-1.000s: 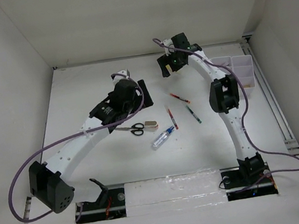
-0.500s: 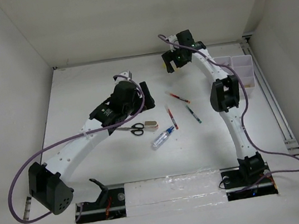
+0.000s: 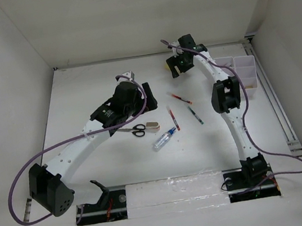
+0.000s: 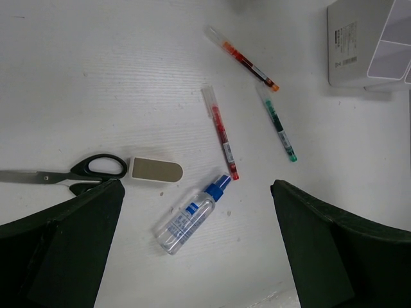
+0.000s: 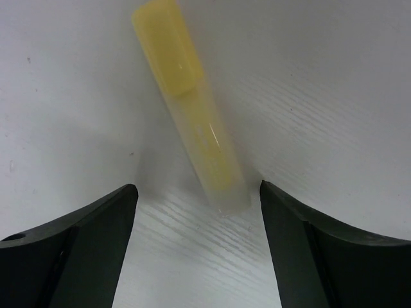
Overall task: Sort the stationery into containers
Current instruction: Pick up the pen from the center of the board.
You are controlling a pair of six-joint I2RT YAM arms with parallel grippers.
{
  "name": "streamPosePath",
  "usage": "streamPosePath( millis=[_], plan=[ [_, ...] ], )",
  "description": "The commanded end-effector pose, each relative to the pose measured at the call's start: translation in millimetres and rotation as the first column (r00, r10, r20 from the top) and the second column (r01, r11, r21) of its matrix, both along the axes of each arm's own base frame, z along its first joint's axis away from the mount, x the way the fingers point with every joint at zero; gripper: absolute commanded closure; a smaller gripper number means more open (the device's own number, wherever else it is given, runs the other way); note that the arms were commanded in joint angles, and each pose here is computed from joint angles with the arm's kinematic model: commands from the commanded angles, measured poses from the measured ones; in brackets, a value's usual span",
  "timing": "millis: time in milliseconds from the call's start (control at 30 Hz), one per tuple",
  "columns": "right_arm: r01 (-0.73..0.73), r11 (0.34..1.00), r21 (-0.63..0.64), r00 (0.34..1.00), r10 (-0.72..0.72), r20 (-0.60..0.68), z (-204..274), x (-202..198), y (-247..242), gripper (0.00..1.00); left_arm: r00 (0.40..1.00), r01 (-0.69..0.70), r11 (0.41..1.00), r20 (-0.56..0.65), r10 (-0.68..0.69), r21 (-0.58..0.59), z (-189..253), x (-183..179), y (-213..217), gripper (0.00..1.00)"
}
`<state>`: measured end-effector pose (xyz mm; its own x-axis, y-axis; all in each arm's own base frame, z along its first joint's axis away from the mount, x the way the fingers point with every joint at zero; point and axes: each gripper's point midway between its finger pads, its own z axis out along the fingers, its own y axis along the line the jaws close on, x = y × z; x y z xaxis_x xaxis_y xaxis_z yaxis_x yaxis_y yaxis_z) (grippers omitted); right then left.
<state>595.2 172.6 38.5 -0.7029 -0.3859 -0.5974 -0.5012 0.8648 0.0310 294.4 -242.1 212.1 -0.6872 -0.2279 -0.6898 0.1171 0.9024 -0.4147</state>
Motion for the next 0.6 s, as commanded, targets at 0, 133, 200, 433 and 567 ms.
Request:
streamPosePath(
  millis=[0,133,200,433,567],
  plan=[
    [0.017,1.000,-0.014,1.000,-0.017,-0.004,2.2,0.7,-6.5,0.18,0.999,0.026,0.999,0.034,-0.025,-0.030,10.8,0.3,-5.3,0.00],
    [0.025,0.999,-0.037,1.000,-0.025,0.002,1.7,0.7,-5.9,0.30,0.999,0.026,0.999,0.034,-0.025,-0.030,10.8,0.3,-5.3,0.00],
    [0.022,0.999,-0.046,1.000,-0.022,0.005,1.6,-0.3,-2.3,0.32,0.999,0.033,0.999,0.031,-0.032,-0.034,10.8,-0.8,-6.5,0.00],
    [0.032,0.997,-0.075,0.999,-0.032,0.005,-2.3,-1.9,-2.9,0.71,0.997,0.051,0.996,0.055,-0.048,-0.067,19.6,-2.1,-10.1,0.00],
    [0.022,0.996,-0.088,1.000,-0.021,0.010,-2.4,-2.7,0.4,0.71,0.997,0.059,0.996,0.052,-0.055,-0.071,19.6,-3.2,-11.3,0.00]
  ],
)
